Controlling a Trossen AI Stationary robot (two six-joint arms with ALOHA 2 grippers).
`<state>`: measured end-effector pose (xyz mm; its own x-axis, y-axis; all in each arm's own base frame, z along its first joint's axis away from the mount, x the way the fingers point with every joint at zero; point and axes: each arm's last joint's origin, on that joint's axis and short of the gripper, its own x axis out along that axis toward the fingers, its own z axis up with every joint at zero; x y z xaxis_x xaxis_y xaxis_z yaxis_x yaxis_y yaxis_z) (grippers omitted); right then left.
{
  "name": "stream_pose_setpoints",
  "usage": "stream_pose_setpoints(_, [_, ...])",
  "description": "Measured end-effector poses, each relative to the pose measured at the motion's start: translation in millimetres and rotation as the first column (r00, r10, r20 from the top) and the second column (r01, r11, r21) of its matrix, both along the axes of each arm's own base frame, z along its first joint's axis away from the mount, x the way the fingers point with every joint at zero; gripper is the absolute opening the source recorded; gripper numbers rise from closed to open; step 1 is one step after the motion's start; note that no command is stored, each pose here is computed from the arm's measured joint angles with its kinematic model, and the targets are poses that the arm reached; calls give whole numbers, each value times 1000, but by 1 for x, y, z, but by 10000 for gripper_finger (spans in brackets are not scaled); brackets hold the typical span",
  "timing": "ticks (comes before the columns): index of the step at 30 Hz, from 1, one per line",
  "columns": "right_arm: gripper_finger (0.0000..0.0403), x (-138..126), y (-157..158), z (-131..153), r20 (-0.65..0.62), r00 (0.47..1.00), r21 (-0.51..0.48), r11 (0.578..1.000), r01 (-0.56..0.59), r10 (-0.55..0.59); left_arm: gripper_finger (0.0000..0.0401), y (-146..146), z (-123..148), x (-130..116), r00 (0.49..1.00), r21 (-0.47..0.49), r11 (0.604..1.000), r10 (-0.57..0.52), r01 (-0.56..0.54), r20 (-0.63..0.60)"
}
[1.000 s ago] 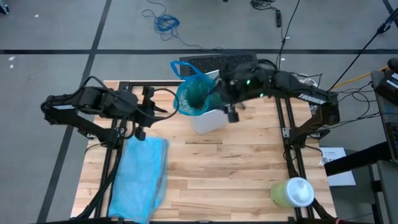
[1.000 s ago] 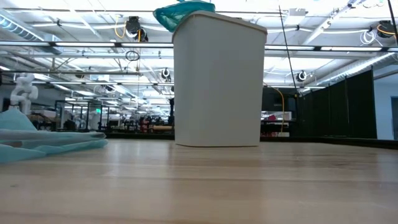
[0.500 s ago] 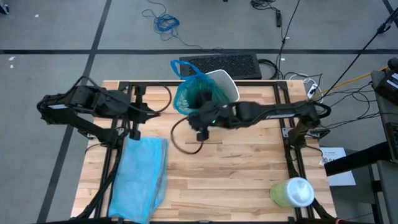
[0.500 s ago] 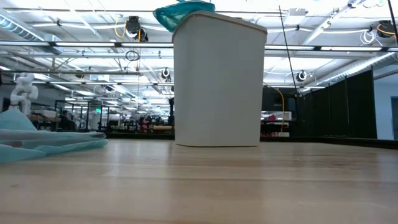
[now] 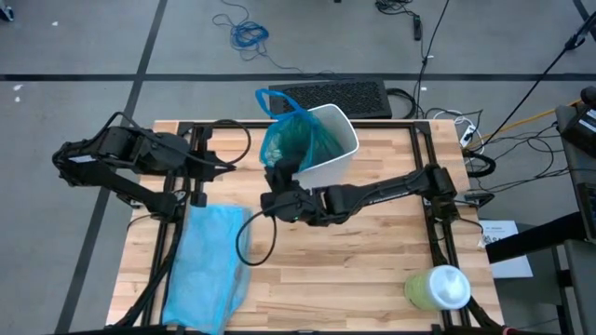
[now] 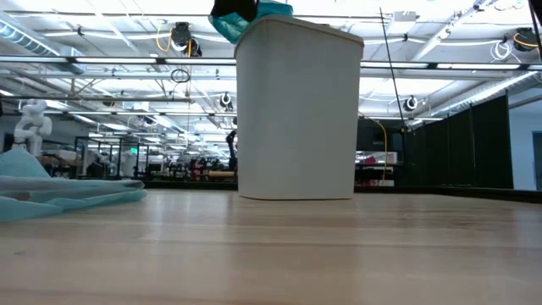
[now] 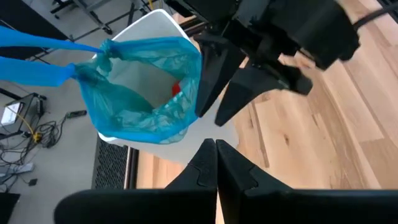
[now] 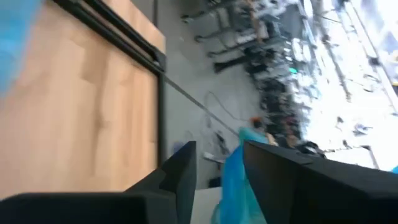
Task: Place trash/remove bag and relplace
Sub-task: Close the trash bag
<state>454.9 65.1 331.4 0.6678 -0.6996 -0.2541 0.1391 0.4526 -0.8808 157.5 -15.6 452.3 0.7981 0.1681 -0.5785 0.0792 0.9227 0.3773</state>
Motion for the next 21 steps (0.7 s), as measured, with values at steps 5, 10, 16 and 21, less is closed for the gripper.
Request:
stream_pose_setpoints(5, [93, 1, -7, 0, 3, 999, -15, 999, 42, -42, 1, 0, 0, 0, 1000, 0, 1000, 0, 0, 0])
stream_pose_setpoints(10, [27, 1, -12, 0, 7, 998, -19, 998, 64, -64, 0, 0, 0, 0, 1000, 1, 1000, 1, -1, -1])
stream_pose_setpoints(16, [2, 1, -5, 6, 31, 999, -34, 999, 40, -39, 0, 0, 0, 0, 1000, 11, 1000, 9, -9, 0])
stream_pose_setpoints(21, [1, -3, -2, 33, 96, 995, -35, 999, 28, -25, 0, 3, 1, 0, 996, 64, 994, 89, -89, 14])
